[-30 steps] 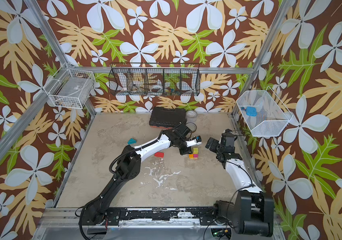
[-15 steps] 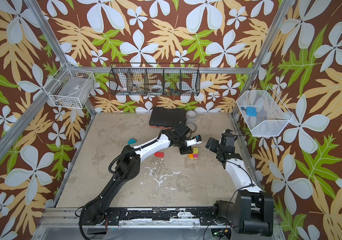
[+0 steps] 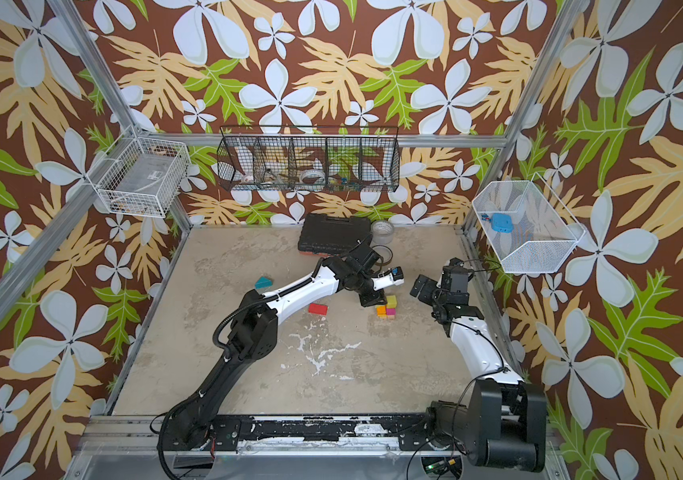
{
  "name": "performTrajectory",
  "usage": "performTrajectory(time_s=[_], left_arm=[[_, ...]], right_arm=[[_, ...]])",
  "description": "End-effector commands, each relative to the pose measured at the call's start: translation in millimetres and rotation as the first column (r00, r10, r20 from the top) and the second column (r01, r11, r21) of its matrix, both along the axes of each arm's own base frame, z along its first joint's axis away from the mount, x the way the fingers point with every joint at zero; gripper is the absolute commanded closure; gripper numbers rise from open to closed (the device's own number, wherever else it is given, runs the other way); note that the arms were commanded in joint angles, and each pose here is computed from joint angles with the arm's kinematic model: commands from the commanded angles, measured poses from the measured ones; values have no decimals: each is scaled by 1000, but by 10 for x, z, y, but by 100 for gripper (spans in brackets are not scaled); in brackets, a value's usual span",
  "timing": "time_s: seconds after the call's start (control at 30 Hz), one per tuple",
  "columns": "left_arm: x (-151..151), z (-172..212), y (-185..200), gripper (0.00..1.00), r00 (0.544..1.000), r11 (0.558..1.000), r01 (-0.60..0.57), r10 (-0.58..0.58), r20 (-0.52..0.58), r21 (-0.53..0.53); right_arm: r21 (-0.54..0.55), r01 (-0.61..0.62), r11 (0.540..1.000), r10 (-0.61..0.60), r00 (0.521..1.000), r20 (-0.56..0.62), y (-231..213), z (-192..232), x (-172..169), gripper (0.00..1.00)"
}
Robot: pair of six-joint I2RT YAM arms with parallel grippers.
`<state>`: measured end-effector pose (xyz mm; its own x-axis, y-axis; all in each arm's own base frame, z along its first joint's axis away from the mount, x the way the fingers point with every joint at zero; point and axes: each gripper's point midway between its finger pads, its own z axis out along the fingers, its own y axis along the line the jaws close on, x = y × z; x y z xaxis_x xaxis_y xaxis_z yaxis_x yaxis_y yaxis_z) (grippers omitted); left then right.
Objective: Build the wood block tower
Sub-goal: 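Open the left gripper and lift it above the stack while the right gripper hovers nearby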
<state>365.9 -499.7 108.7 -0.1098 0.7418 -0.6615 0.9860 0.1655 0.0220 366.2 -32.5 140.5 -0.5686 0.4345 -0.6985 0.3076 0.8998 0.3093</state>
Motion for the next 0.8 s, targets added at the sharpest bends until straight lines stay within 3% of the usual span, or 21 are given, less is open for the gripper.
performTrajectory(time_s=[0.0,0.13,0.3,0.5,0.77], left_arm=[[-22,243,-21,58,1000,998,-7,7,1,-56],[-109,472,17,62,1000,995,-11,9,-14,-95],[-228,618,163,64,999,989,-40,40,-3,-142],[-214,415,426,65,989,978,-138,146,39,-157],[40,60,545,71,956,950,-293,293,-14,-105]], right_arm=[[4,5,1000,-5,1000,15,-5,35,38,0],[10,4,1000,-4,1000,0,1,-39,46,2],[20,2,1000,-2,999,-44,12,-194,36,13],[50,-13,999,17,998,-69,67,-322,-3,14],[91,-51,995,62,991,-116,161,-532,-15,15]])
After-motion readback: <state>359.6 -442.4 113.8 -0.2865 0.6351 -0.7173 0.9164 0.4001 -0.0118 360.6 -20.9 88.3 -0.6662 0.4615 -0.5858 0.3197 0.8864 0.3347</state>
